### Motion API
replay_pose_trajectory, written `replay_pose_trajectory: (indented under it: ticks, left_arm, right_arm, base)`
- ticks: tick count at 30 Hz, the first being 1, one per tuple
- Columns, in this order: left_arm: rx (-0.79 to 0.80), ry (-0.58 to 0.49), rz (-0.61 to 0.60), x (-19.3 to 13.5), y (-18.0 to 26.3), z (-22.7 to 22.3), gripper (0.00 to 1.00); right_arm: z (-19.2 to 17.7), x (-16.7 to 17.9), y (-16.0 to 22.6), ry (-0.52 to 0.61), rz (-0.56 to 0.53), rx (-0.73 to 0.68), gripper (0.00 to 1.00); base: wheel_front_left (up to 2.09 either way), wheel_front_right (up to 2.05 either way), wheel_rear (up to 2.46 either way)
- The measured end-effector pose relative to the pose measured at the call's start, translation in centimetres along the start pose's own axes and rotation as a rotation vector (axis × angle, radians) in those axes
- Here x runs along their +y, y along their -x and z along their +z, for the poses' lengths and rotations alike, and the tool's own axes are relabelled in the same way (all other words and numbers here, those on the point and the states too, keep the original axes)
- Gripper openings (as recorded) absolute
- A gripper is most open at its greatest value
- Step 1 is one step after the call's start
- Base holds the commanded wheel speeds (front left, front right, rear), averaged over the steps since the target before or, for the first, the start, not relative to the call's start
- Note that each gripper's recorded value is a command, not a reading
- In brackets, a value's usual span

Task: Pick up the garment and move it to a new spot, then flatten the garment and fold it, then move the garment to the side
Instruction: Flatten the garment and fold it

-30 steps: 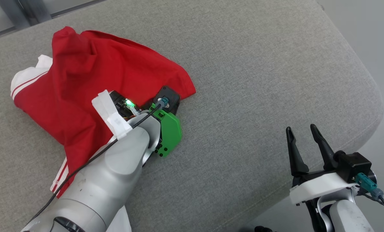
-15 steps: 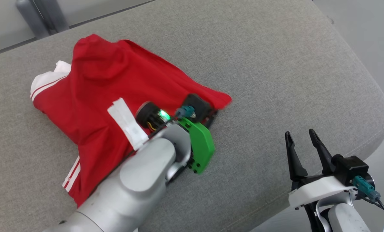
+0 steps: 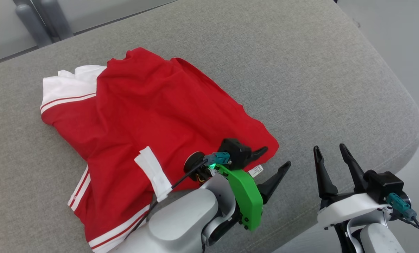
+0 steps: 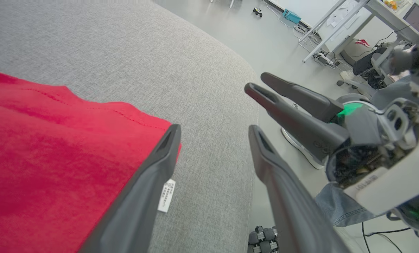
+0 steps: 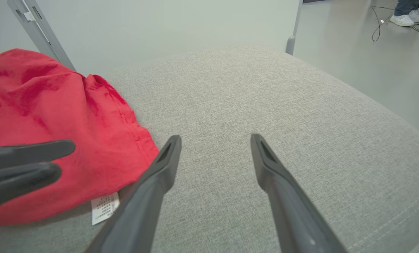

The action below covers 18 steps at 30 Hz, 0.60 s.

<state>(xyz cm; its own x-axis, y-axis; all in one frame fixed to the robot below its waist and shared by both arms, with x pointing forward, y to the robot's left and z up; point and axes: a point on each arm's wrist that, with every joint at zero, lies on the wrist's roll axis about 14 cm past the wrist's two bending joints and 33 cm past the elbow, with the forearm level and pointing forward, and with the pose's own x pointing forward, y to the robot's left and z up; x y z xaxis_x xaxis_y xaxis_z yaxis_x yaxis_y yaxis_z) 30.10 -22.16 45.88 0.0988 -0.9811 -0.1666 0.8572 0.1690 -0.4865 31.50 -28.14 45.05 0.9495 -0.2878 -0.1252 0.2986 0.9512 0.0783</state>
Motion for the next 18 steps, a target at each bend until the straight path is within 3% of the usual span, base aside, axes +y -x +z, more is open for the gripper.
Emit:
replay_pose_trajectory:
  ticks: [3, 8, 12, 18]
  left_arm:
    - [-0.079, 0.023, 0.047, 0.8, 0.4, 1.4, 1.00]
    - [-0.192, -0.061, 0.228, 4.9, 2.8, 3.2, 1.00]
    - [-0.320, -0.049, 0.499, 9.3, 9.3, 4.7, 1.00]
    - [-0.451, -0.049, 0.774, 11.1, 18.0, 4.5, 1.00]
  right_arm:
    - [-0.1, -0.1, 0.0, -0.001, -0.004, 0.002, 1.00]
    - [0.1, 0.1, 0.0, 0.019, 0.023, -0.006, 1.00]
    - [1.7, 0.9, -0.4, 0.075, 0.083, -0.056, 1.00]
    - [3.0, 2.8, -0.6, 0.108, 0.167, -0.105, 1.00]
  base:
    - [0.00, 0.00, 0.00]
    - [0.00, 0.00, 0.00]
    - [0.00, 0.00, 0.00]
    - [0.00, 0.00, 0.00]
